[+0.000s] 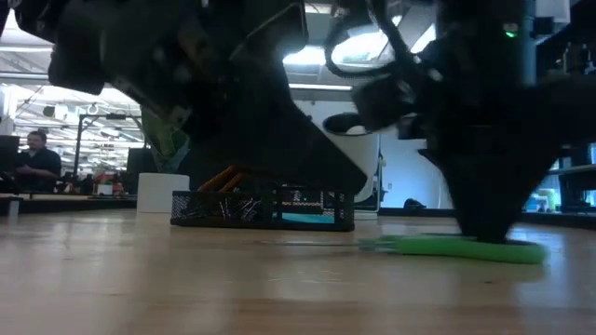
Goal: Pick and place office supplies into organizer
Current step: Put the green scissor in the desk organizer
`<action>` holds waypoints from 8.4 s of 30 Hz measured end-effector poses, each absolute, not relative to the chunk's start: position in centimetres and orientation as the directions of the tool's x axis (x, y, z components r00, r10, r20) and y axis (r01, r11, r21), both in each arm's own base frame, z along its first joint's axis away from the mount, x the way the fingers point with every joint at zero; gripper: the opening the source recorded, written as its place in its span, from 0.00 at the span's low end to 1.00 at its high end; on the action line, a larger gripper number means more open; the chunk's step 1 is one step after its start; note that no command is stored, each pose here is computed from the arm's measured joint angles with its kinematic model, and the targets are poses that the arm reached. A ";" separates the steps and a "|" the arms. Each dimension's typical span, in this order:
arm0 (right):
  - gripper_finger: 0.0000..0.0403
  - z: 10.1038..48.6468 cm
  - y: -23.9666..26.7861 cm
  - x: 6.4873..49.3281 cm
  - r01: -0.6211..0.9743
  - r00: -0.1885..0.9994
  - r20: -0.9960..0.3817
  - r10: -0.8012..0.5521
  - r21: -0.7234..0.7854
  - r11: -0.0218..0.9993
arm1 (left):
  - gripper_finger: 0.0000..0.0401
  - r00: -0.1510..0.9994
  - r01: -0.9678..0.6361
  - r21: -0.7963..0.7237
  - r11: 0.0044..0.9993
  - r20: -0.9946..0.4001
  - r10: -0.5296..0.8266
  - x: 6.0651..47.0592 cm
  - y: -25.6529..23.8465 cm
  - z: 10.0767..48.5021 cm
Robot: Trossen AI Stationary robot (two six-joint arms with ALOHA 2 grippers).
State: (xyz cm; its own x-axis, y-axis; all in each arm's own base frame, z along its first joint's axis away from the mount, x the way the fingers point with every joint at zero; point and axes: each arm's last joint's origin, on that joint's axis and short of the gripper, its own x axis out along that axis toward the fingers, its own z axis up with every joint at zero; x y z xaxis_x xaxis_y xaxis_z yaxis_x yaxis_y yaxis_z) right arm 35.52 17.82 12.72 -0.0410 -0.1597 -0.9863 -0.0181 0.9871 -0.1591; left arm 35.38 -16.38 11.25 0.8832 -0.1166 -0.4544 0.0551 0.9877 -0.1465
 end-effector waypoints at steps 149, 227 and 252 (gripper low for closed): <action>0.49 14.2 20.9 38.8 -0.160 0.323 -0.946 -0.011 -0.066 0.985 | 0.08 0.724 -0.057 -0.080 0.995 -0.690 -0.014 29.3 -21.3 10.6; 0.21 29.4 3.5 43.8 -0.415 0.147 -0.605 -0.783 -0.756 0.507 | 0.08 0.692 -0.331 0.147 0.932 -0.634 0.346 18.7 -20.6 18.7; 0.21 22.3 4.4 44.5 -0.617 0.144 -0.494 -0.857 -0.722 0.313 | 0.08 0.692 -0.338 0.139 0.931 -0.633 0.346 18.7 -20.6 18.7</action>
